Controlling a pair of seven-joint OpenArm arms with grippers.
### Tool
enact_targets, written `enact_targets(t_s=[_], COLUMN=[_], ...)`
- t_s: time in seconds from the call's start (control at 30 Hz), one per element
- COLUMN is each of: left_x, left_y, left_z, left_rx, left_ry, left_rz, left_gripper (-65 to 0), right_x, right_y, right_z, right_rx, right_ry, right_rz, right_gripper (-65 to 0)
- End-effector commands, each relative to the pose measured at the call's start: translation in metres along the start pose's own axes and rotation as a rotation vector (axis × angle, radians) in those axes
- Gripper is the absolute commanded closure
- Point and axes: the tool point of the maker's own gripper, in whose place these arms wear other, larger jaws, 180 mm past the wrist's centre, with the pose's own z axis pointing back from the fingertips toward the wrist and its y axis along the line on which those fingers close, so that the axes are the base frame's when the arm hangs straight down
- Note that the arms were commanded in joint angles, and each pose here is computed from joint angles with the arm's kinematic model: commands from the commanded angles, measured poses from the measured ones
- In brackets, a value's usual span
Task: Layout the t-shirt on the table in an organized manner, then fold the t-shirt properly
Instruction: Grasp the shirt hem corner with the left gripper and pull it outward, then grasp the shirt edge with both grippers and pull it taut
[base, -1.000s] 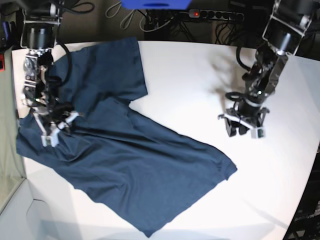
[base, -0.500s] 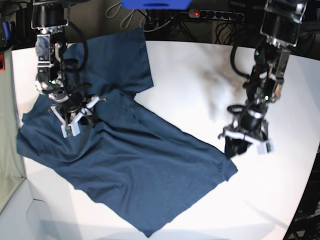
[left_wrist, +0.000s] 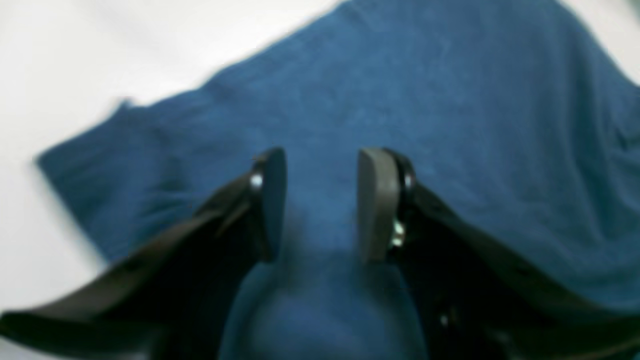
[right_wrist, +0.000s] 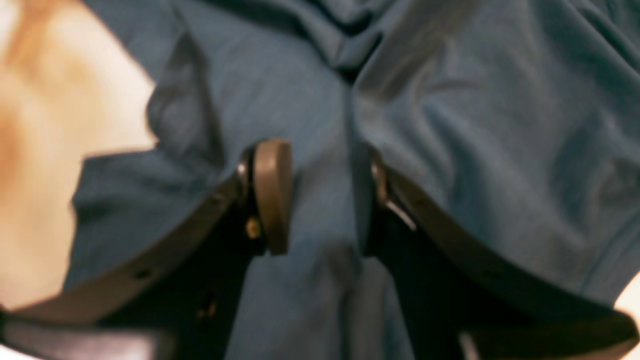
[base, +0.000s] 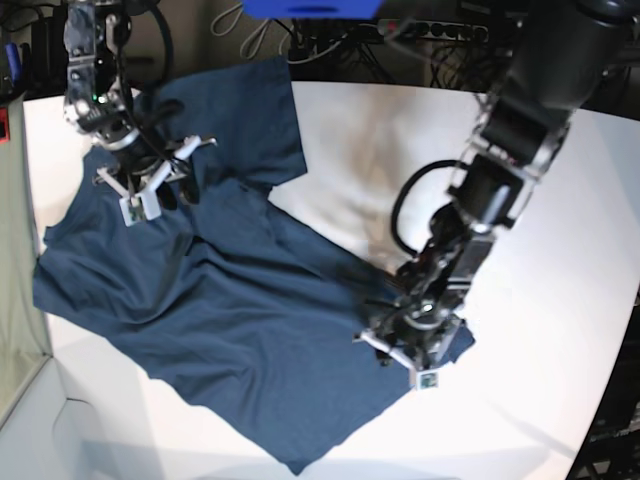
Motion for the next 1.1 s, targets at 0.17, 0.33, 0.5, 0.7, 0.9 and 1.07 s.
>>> enact_targets(t_s=[0.17, 0.33, 0.5, 0.7, 0.9, 1.07], left_x=[0.025, -0.018, -0.044, -0.085, -0.121, -0.140], left_y=[-0.023, 0.015, 0.097, 0.159, 0.163, 0.138], left_z=[-0.010, -0.005, 0.009, 0.039, 0.080, 0.118], left_rx=[0.007, 0.061, 0.176, 0.242, 0.180, 0.064], left_ry=[-0.082, 0.001, 0.058, 0.118, 0.158, 0.216], left_rz=[-0.165, -0.242, -0.277, -0.227, -0.148, -0.047], left_gripper=[-23.5, -23.5, -23.5, -23.5, -23.5, -23.4], right_x=[0.014, 0.024, 0.029, 0.018, 0.010, 0.016], right_y=[-0.004, -0.032, -0.080, -0.132, -0.163, -0.178], right_z=[0.003, 0.008, 0.005, -0.015, -0.036, -0.054], right_rx=[-0.006, -0.082, -0.183, -0.256, -0.284, -0.291], right_ry=[-0.046, -0.074, -0.081, -0.022, 0.025, 0.036], right_rz=[0.014, -0.004, -0.042, -0.095, -0.157, -0.213], right_gripper=[-18.8, -18.8, -18.8, -18.8, -18.8, -18.8])
